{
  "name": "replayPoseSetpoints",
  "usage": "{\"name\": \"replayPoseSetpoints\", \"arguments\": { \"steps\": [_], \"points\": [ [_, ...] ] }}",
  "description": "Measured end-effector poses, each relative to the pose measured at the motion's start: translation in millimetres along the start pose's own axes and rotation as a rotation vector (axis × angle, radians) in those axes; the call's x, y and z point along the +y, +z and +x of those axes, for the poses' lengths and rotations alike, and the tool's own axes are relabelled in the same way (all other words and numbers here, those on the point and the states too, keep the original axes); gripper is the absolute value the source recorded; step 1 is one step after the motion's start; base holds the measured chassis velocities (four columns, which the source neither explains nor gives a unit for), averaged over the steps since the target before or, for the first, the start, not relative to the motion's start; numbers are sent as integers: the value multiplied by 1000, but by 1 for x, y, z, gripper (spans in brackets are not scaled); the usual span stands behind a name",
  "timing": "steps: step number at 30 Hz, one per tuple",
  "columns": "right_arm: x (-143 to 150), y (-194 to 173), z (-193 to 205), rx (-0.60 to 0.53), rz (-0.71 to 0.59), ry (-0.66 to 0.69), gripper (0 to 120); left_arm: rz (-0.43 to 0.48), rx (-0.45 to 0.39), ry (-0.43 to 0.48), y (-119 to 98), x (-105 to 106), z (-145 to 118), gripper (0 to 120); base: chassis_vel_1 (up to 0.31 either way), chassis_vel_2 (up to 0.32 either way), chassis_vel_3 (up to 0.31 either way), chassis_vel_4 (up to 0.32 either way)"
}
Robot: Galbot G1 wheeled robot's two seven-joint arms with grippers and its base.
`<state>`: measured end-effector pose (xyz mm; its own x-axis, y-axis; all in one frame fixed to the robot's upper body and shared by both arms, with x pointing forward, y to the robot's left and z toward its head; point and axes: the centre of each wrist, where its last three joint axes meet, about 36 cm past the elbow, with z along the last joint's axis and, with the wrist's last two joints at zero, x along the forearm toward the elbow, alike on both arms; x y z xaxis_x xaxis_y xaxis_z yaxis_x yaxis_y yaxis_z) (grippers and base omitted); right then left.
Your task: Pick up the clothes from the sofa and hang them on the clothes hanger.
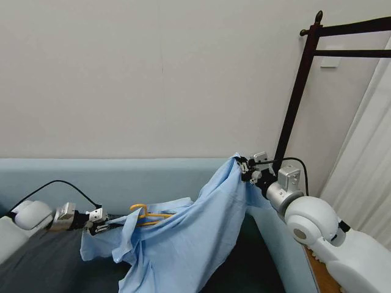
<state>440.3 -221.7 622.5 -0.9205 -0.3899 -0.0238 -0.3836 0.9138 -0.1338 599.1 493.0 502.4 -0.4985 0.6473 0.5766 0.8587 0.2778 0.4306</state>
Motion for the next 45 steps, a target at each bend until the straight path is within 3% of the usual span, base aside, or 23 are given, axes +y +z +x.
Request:
{"name": "replayPoseSetpoints", "arguments": {
  "steps": [3,9,12,18,27,33,37,45],
  "points": [
    [8,-10,20,-43,-14,-25,0,11,-21,-79,-12,14,-8,1,0,0,0,0],
    [18,-17,48,-116,-18,-66,0,49,-98,-142,-28,37,-13,1,0,0,0,0],
    [24,8,61,-154,17,-82,0,75,-191,-158,-50,52,-9,1,0,0,0,0],
    [34,67,68,-129,84,-69,0,36,-272,-197,-92,79,6,1,0,0,0,0],
    [47,126,65,-122,151,-43,0,-41,-343,-222,-137,89,30,1,0,0,0,0],
    [59,163,59,-95,145,-4,0,-104,-378,-188,-162,99,53,1,0,0,0,0],
    [69,173,57,-81,132,-6,0,-121,-392,-155,-169,103,55,1,0,0,0,0],
    [68,183,62,-113,174,-59,25,-137,-408,-119,-178,101,40,1,0,0,0,0]
  ]
}}
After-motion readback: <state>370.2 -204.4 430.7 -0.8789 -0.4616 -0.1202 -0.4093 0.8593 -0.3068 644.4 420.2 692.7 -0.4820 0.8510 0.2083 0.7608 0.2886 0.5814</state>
